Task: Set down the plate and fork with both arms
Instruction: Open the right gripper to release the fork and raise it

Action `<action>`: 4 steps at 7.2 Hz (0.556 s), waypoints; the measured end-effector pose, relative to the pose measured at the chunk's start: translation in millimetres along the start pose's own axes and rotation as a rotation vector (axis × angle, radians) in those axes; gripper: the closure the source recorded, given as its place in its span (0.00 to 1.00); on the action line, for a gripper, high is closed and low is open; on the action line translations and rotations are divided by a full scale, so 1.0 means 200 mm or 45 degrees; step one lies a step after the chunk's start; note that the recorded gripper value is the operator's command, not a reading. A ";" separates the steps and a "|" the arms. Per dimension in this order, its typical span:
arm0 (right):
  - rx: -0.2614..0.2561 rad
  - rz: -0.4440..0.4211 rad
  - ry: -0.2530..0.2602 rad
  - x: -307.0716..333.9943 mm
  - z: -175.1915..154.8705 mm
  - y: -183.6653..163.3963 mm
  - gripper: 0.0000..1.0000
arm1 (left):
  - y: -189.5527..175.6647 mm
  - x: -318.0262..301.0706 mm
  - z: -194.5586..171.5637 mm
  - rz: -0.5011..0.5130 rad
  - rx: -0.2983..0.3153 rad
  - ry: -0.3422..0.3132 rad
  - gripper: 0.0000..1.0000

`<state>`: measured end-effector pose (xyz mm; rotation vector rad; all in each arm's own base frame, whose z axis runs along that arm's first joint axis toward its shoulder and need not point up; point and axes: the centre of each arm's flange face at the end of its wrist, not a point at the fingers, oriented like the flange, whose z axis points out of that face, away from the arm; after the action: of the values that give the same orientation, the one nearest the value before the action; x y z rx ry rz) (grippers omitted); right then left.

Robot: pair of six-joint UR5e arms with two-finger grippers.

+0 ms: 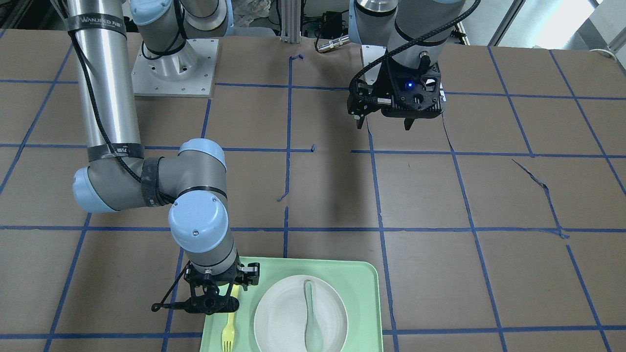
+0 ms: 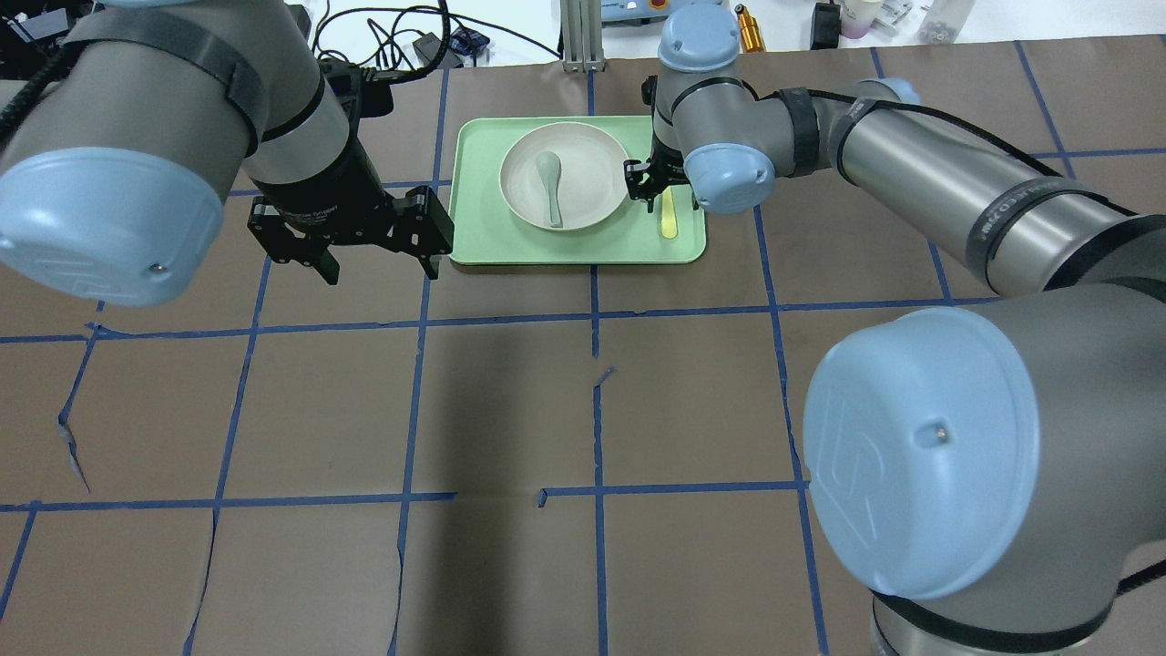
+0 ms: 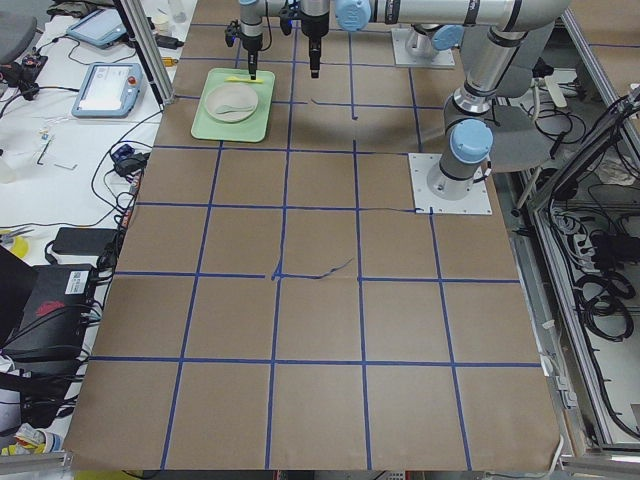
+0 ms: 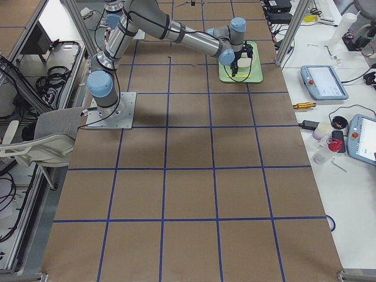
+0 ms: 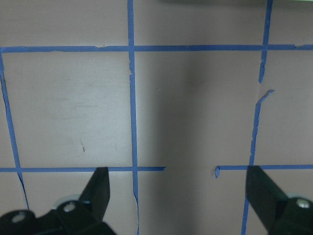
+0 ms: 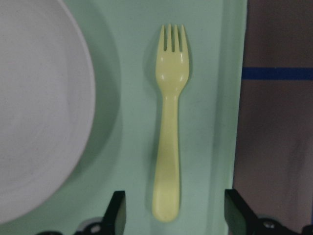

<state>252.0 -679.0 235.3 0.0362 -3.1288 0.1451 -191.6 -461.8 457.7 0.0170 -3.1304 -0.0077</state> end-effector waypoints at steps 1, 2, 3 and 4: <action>-0.035 0.003 0.015 0.03 -0.25 0.07 0.00 | 0.00 0.00 0.00 0.001 0.002 0.000 0.00; -0.035 0.009 0.022 0.07 -0.54 0.15 0.00 | 0.01 0.00 -0.01 0.000 0.002 0.000 0.00; 0.002 0.017 0.020 0.11 -0.82 0.25 0.00 | 0.01 0.00 -0.01 -0.001 0.001 0.000 0.00; 0.016 0.024 0.019 0.14 -1.04 0.36 0.00 | 0.01 0.00 -0.02 -0.002 0.001 0.000 0.00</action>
<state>223.6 -588.5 436.8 0.0054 -3.1141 0.1650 -191.2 -458.9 461.6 0.0197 -3.1305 -0.0065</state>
